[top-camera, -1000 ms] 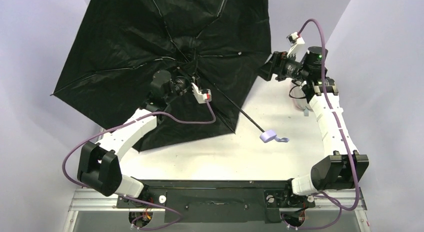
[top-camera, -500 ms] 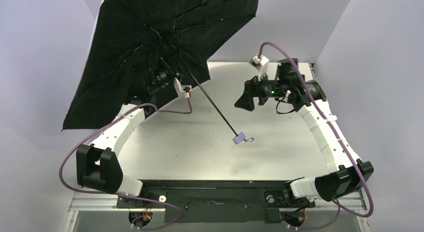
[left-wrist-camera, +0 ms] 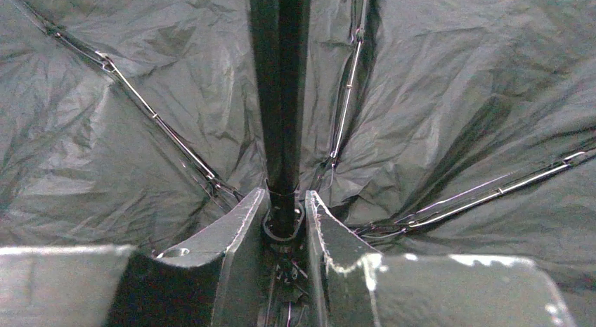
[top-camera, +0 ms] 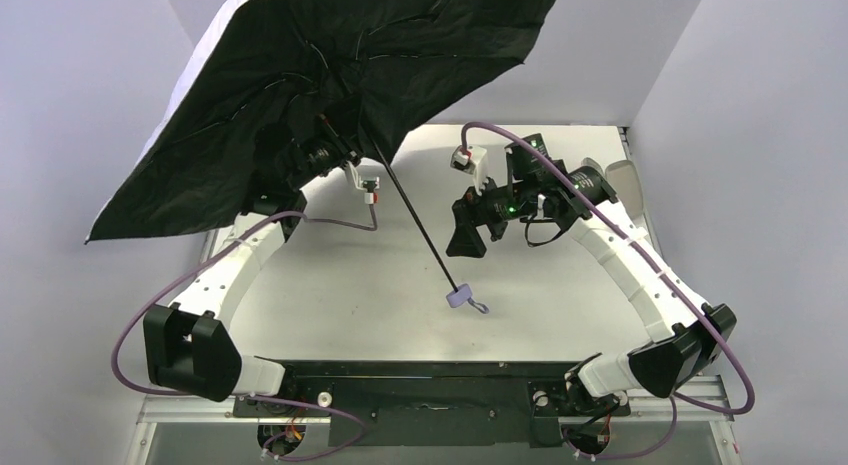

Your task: Open the umbrella

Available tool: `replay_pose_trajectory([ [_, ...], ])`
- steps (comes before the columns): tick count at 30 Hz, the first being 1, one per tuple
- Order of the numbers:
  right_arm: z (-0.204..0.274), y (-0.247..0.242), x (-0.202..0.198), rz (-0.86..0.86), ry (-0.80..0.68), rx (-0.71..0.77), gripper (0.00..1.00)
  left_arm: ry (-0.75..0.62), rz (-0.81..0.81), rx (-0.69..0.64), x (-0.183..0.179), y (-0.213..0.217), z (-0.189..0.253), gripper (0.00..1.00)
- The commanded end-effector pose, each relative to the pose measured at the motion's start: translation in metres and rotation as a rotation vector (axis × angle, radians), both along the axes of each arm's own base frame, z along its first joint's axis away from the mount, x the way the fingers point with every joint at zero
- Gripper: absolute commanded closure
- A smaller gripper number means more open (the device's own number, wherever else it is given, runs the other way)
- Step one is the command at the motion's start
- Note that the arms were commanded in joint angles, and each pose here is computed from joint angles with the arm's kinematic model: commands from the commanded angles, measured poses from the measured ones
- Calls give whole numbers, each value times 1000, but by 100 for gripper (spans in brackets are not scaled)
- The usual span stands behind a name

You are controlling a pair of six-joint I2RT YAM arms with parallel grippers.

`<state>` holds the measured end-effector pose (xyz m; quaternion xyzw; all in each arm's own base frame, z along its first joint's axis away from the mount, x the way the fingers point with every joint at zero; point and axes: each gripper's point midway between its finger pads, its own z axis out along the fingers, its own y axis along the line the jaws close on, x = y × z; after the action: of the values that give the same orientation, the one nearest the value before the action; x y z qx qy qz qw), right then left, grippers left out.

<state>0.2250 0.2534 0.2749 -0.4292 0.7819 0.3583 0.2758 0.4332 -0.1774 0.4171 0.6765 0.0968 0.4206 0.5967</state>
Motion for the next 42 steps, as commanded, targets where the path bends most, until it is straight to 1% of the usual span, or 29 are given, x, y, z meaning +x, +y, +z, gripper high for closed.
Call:
replay_pose_trajectory([
  [1,13,12,3,-10,9,63,18,-196,-26,-23,-33,3,69,100],
  [5,14,25,3,13,72,97,18,-198,-28,-19,-34,3,69,100],
  [11,0,33,2,34,143,82,18,-215,-22,-21,-36,4,78,100],
  [15,-11,44,-14,99,170,76,23,-215,-7,-27,-34,6,82,100],
  [19,-34,46,-30,157,164,26,37,-216,7,-36,-31,8,84,100],
  [20,-39,44,-30,159,164,16,43,-218,11,-39,-31,9,85,100],
  [21,-46,41,-32,159,179,1,46,-220,15,-42,-30,10,86,100],
  [23,-59,31,-33,183,159,-30,55,-231,30,-49,-27,14,92,100],
  [24,-63,28,-34,188,153,-45,63,-233,35,-56,-22,15,93,100],
  [25,-73,21,-38,208,154,-70,68,-249,48,-66,-21,19,102,100],
  [26,-82,15,-41,210,166,-93,75,-253,63,-71,-15,23,103,100],
  [27,-88,9,-44,226,173,-114,78,-271,67,-82,-15,25,113,100],
  [30,-96,0,-48,237,189,-146,91,-294,90,-102,-7,33,124,100],
  [31,-95,-1,-49,240,187,-145,99,-297,91,-109,-7,35,126,100],
  [34,-76,4,-46,252,129,-105,100,-289,90,-98,-8,37,120,100],
  [36,-60,9,-43,259,93,-76,100,-265,80,-80,-7,35,103,100],
  [37,-55,11,-42,263,83,-61,100,-263,75,-73,-8,34,99,98],
  [38,-45,14,-40,263,60,-45,100,-251,70,-67,-8,33,92,89],
  [39,-40,15,-40,263,55,-33,100,-247,69,-61,-9,33,88,84],
  [40,-34,17,-38,260,45,-20,100,-234,65,-56,-10,32,82,74],
  [42,-27,19,-40,269,41,3,100,-212,53,-47,-12,30,72,66],
])
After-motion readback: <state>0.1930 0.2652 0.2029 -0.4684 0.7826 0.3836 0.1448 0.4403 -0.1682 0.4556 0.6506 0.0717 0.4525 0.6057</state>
